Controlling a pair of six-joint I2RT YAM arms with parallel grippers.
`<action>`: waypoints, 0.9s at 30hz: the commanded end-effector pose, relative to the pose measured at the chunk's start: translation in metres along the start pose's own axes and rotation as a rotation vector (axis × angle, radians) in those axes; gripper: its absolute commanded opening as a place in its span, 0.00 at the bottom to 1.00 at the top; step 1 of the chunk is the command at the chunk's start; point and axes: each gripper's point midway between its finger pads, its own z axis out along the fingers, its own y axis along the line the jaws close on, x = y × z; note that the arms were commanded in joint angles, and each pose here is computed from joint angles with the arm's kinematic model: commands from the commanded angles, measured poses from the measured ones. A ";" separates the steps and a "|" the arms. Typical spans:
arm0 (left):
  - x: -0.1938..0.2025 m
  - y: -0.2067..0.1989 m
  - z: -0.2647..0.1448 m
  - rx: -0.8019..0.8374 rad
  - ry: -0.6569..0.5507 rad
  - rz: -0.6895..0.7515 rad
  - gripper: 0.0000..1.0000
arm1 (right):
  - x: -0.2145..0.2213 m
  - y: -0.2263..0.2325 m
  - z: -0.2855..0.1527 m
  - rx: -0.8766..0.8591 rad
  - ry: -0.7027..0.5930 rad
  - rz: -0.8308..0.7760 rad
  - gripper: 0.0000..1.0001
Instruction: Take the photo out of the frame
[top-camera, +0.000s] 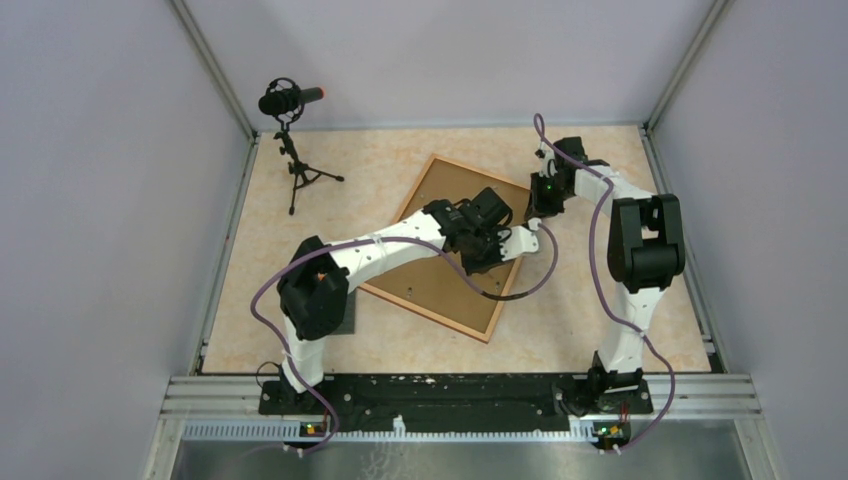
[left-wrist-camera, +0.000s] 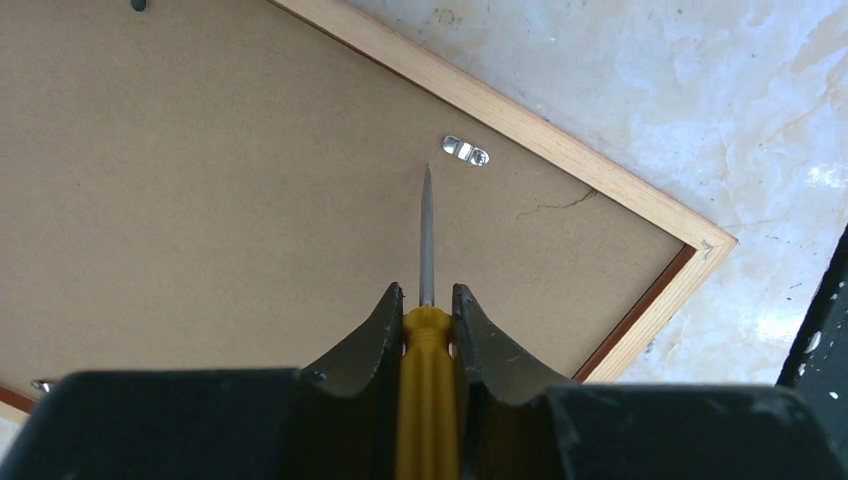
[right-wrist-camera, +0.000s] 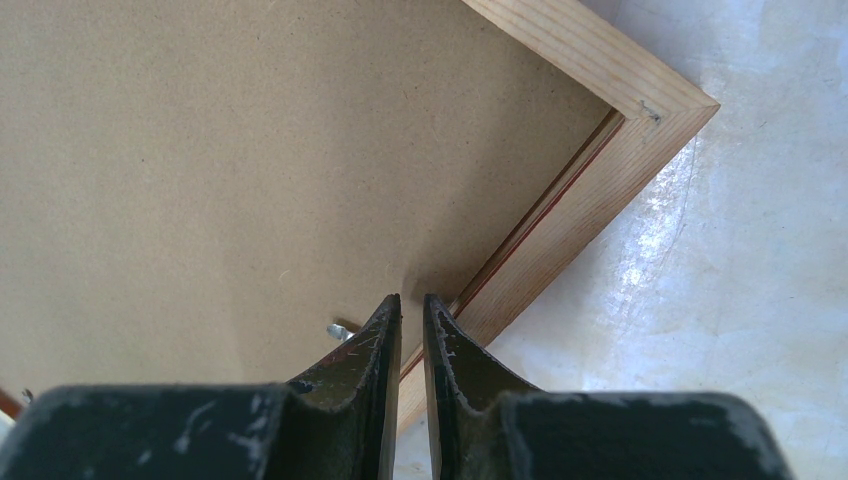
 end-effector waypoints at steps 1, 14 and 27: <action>-0.035 0.004 -0.016 -0.015 -0.101 0.013 0.00 | -0.001 -0.014 0.000 0.057 0.011 -0.011 0.15; -0.040 -0.014 -0.006 0.046 -0.104 0.008 0.00 | 0.001 -0.015 0.000 0.059 0.016 -0.012 0.14; -0.018 -0.021 0.013 0.061 -0.028 -0.018 0.00 | 0.003 -0.016 0.001 0.062 0.016 -0.012 0.14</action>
